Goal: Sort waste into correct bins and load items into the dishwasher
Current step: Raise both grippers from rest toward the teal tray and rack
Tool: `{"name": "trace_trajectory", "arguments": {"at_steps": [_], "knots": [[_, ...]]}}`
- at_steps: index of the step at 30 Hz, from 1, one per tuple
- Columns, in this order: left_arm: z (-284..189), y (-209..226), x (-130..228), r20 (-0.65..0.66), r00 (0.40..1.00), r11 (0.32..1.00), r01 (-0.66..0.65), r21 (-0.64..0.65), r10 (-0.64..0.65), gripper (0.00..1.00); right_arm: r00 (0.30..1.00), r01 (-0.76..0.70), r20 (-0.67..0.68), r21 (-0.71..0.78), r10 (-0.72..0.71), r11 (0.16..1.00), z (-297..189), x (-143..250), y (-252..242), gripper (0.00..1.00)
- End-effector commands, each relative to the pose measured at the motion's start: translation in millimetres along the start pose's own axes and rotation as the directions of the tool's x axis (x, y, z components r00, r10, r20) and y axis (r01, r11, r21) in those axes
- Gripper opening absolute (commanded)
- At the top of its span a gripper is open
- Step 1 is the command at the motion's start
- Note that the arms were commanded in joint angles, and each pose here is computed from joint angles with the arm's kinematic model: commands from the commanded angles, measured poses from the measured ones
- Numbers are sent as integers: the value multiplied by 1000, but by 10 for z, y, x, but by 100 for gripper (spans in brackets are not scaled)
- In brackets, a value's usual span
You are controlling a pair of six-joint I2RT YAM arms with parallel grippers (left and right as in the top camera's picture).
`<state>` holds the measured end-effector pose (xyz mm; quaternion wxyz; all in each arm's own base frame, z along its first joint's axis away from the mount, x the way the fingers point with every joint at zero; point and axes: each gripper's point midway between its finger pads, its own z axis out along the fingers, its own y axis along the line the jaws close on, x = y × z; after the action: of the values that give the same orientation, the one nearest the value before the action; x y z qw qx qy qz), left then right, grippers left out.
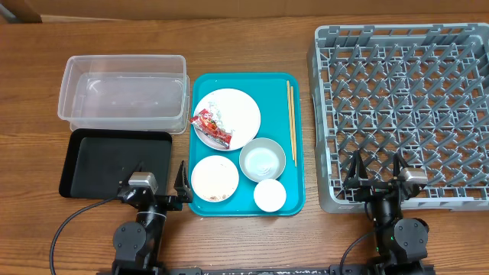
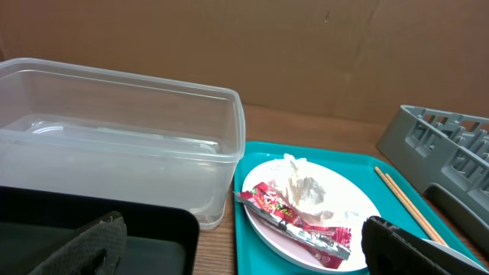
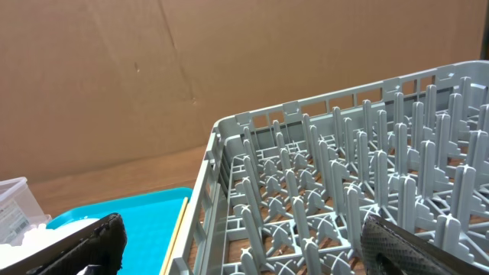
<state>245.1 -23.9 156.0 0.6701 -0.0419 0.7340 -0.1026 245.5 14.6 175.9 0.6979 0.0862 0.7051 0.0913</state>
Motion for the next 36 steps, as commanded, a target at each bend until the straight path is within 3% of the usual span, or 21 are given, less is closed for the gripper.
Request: {"name": "trace_trajectory", "arguments": {"at_steps": [1,32,36], "knots": [[3,13,15,-2,1000,1000,7,-4,-7,100,1000,-1,10,5,1,1000,0,2,-19,100],[3,13,15,-2,1000,1000,7,-4,-7,100,1000,-1,10,5,1,1000,0,2,-19,100],[0,103,-23,17,1000,998,-5,-57,6,100,1000,-1,10,5,1,1000,0,1,-19,100]]}}
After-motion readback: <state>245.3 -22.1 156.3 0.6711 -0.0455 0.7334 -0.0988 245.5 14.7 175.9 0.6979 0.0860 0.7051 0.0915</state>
